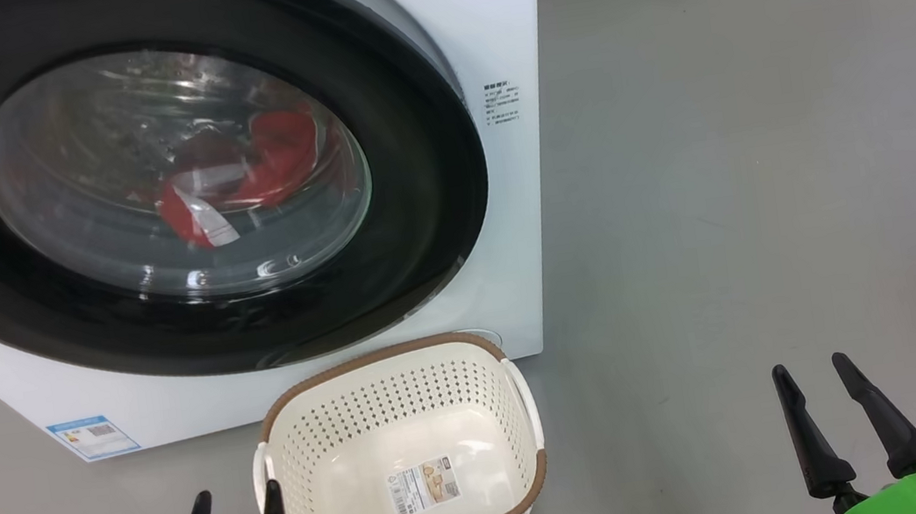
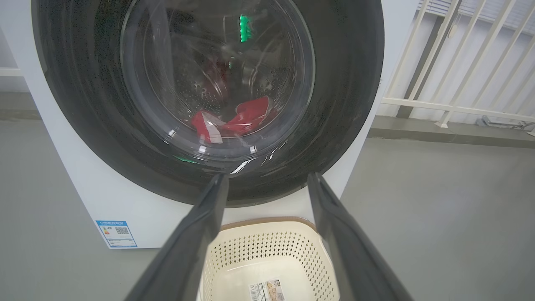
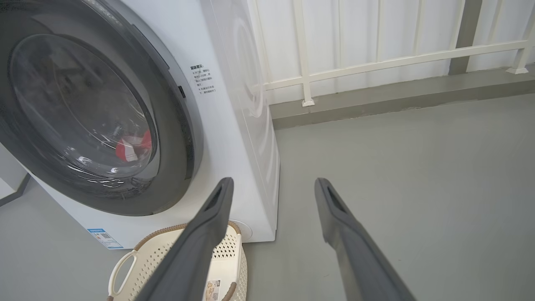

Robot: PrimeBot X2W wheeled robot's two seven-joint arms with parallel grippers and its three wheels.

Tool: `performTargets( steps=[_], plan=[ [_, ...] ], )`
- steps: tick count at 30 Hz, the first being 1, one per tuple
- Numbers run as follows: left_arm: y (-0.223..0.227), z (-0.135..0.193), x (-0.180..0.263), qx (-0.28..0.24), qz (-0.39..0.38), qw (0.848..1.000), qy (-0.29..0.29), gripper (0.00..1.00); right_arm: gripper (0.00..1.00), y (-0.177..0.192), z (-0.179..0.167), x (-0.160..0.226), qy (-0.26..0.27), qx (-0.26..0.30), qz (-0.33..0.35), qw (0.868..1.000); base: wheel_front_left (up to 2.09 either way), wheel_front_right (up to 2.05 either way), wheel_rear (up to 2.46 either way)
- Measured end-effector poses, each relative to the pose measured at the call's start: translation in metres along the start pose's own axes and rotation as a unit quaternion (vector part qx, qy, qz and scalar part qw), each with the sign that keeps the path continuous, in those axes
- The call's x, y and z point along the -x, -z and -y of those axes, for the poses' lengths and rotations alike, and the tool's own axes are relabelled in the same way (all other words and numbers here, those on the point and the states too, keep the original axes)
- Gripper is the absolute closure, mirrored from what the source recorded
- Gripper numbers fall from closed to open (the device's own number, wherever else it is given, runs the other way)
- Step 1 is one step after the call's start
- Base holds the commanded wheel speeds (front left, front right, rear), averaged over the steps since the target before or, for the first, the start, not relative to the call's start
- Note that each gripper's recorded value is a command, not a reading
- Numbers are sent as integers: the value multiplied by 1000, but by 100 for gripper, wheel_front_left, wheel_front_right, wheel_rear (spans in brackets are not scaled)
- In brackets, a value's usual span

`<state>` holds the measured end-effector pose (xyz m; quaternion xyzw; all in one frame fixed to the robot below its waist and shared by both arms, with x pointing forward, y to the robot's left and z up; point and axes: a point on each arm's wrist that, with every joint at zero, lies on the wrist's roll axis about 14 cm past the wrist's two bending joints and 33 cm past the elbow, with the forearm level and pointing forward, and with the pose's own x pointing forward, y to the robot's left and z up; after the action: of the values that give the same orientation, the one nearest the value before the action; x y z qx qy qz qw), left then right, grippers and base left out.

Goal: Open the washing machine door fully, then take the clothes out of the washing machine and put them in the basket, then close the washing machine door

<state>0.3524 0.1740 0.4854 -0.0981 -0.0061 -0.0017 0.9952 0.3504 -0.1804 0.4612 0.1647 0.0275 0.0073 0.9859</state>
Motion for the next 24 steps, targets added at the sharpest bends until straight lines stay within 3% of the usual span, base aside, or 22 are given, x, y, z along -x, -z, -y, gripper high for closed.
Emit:
performTargets(
  steps=[15,16,18,19,24],
  plan=[
    [3,-3,1,13,-5,1000,-2,0,0,-7,-3,0,-4,-2,12,1000,0,0,0],
    [3,-3,1,13,-5,1000,-2,0,49,-8,-4,-1,-5,-8,15,1000,0,0,0],
    [4,-4,1,13,-6,1000,-2,0,79,-11,-7,-2,-7,-21,21,1000,0,0,0],
    [4,-4,0,13,-6,1000,-2,0,100,-13,-8,-3,-7,-31,24,999,0,0,0],
    [7,-2,0,14,-11,1000,-1,0,100,-23,-20,-19,-18,-97,43,994,0,0,0]
  ],
)
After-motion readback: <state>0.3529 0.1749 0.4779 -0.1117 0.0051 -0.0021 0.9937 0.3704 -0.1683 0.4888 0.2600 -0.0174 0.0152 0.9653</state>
